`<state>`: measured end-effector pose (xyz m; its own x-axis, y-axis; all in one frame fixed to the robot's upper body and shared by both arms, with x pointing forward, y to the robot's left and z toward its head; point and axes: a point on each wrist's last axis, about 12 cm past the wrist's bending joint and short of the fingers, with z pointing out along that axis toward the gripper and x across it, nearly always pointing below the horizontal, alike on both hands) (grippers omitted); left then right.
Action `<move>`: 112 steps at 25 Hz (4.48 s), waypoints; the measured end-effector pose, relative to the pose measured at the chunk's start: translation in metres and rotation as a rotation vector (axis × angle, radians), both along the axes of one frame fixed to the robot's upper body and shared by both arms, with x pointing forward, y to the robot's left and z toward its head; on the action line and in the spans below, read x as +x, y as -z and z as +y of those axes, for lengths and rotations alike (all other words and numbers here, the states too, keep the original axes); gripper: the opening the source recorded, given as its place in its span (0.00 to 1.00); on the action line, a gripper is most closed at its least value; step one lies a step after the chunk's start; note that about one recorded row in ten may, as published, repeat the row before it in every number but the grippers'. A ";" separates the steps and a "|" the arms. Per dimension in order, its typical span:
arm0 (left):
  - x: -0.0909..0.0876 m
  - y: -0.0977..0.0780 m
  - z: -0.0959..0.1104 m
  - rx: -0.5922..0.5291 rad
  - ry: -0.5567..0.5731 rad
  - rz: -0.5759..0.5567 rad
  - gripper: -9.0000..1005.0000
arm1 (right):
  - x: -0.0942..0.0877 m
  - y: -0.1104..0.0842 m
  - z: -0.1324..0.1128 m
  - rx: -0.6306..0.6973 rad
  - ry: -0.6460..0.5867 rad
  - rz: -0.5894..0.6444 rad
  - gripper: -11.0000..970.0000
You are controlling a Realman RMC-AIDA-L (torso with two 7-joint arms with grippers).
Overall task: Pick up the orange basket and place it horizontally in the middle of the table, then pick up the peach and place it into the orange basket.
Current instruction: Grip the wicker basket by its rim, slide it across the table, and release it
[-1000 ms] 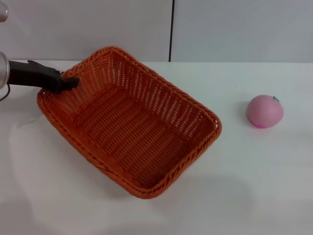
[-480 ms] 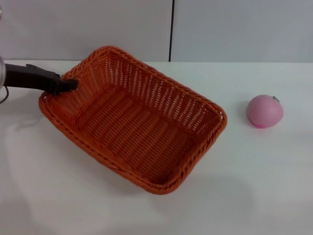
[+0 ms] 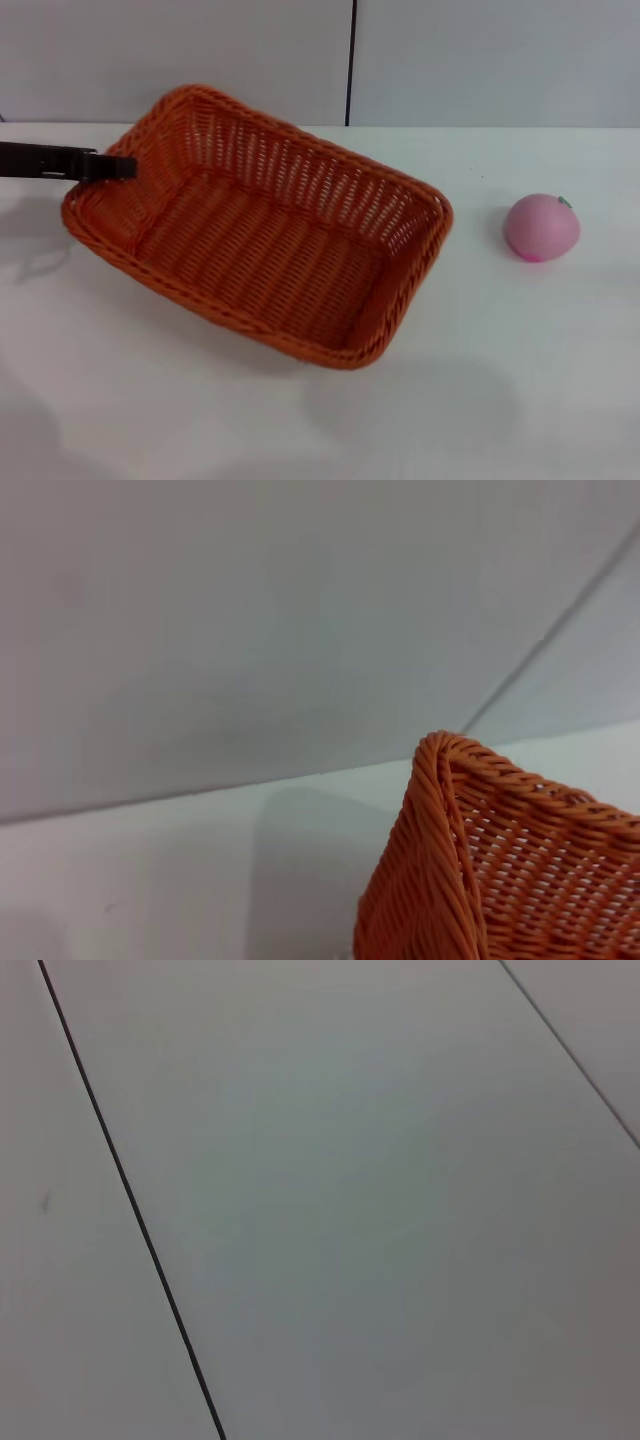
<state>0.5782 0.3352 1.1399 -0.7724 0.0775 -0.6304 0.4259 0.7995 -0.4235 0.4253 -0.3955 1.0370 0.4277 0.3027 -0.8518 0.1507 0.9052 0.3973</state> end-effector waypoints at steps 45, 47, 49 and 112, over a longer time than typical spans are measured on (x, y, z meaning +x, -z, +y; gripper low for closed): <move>-0.089 0.048 0.039 -0.441 -0.216 0.154 0.19 | 0.020 0.000 0.001 0.007 -0.014 0.042 0.85; -0.096 0.051 0.043 -0.468 -0.239 0.148 0.19 | 0.022 0.000 0.001 0.003 -0.014 0.046 0.85; -0.100 0.052 0.044 -0.482 -0.248 0.149 0.19 | 0.024 -0.001 0.000 -0.001 -0.014 0.047 0.85; -0.129 0.060 0.058 -0.486 -0.090 0.286 0.41 | 0.032 -0.006 -0.005 -0.020 -0.017 0.044 0.85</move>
<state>0.4497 0.3930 1.0797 -0.9077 -0.2428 -0.3423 0.1799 0.5119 -0.8400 0.4570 -0.4007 1.0431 0.3843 0.2924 -0.8757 0.1526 0.9154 0.3726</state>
